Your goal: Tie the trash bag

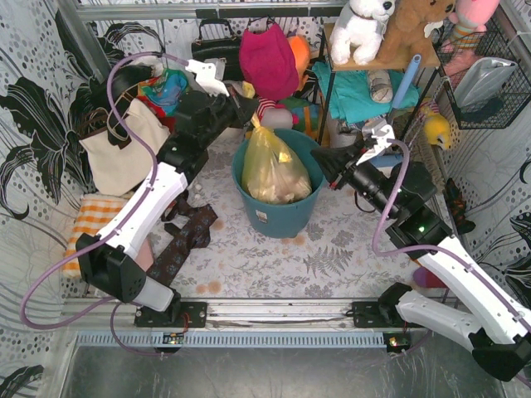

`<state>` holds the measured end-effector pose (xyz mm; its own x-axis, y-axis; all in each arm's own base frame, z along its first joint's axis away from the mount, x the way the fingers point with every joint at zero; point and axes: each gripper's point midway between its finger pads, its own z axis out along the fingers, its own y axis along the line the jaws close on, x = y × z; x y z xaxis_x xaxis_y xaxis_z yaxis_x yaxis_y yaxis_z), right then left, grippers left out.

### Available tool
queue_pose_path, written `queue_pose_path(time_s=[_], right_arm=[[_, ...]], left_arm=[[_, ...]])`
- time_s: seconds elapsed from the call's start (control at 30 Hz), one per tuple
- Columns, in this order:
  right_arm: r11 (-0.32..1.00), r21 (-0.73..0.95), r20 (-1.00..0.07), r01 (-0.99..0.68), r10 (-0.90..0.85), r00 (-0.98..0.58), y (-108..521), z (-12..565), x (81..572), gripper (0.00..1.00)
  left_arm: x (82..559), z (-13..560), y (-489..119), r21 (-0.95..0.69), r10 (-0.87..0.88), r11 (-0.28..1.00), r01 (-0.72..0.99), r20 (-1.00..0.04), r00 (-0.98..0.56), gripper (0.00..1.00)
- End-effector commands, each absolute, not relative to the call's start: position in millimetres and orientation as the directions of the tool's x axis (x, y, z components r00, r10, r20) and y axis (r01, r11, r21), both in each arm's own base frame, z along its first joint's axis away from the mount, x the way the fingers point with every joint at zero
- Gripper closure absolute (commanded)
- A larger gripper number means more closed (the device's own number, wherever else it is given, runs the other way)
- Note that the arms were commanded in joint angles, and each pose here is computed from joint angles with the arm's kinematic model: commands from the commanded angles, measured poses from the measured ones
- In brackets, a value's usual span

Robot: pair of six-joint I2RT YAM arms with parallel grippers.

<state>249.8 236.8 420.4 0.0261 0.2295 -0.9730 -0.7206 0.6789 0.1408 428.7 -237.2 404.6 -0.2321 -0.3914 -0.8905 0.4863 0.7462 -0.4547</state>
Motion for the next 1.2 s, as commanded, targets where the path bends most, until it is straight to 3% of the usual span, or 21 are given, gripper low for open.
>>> queue_pose_path(time_s=[0.0,0.17,0.2,0.3,0.4,0.53,0.7,1.07,1.17], right_arm=[[0.743,0.236,-0.971,-0.626,0.211,-0.115,224,365,258,1.0],[0.704,0.16,-0.982,-0.692,0.187,-0.036,233,361,253,1.0],[0.693,0.133,-0.984,-0.709,0.175,-0.014,237,364,253,0.95],[0.614,0.022,-0.991,-0.789,0.115,0.061,255,376,248,0.65],[0.568,-0.117,-0.964,-0.815,0.132,0.23,263,391,243,0.44],[0.565,-0.241,-0.903,-0.789,0.168,0.396,267,414,243,0.33],[0.493,-0.335,-0.858,-0.803,0.193,0.476,285,425,238,0.33],[0.524,-0.349,-0.832,-0.777,0.208,0.514,289,434,250,0.41],[0.461,-0.382,-0.834,-0.801,0.201,0.514,298,431,243,0.37]], left_arm=[[442,352,-221,-0.44,-0.354,0.818,0.37,-0.893,-0.278,1.0],[430,340,-238,-0.491,-0.377,0.75,0.444,-0.868,-0.323,1.0],[428,342,-240,-0.499,-0.382,0.738,0.454,-0.864,-0.329,1.0],[424,348,-247,-0.516,-0.388,0.707,0.483,-0.854,-0.345,1.0],[421,356,-250,-0.523,-0.392,0.686,0.506,-0.852,-0.348,1.0],[417,363,-253,-0.528,-0.394,0.669,0.522,-0.849,-0.353,1.0],[416,365,-252,-0.53,-0.397,0.669,0.521,-0.847,-0.353,1.0],[414,368,-253,-0.535,-0.4,0.661,0.527,-0.845,-0.356,1.0],[415,369,-254,-0.539,-0.402,0.656,0.528,-0.842,-0.36,1.0]])
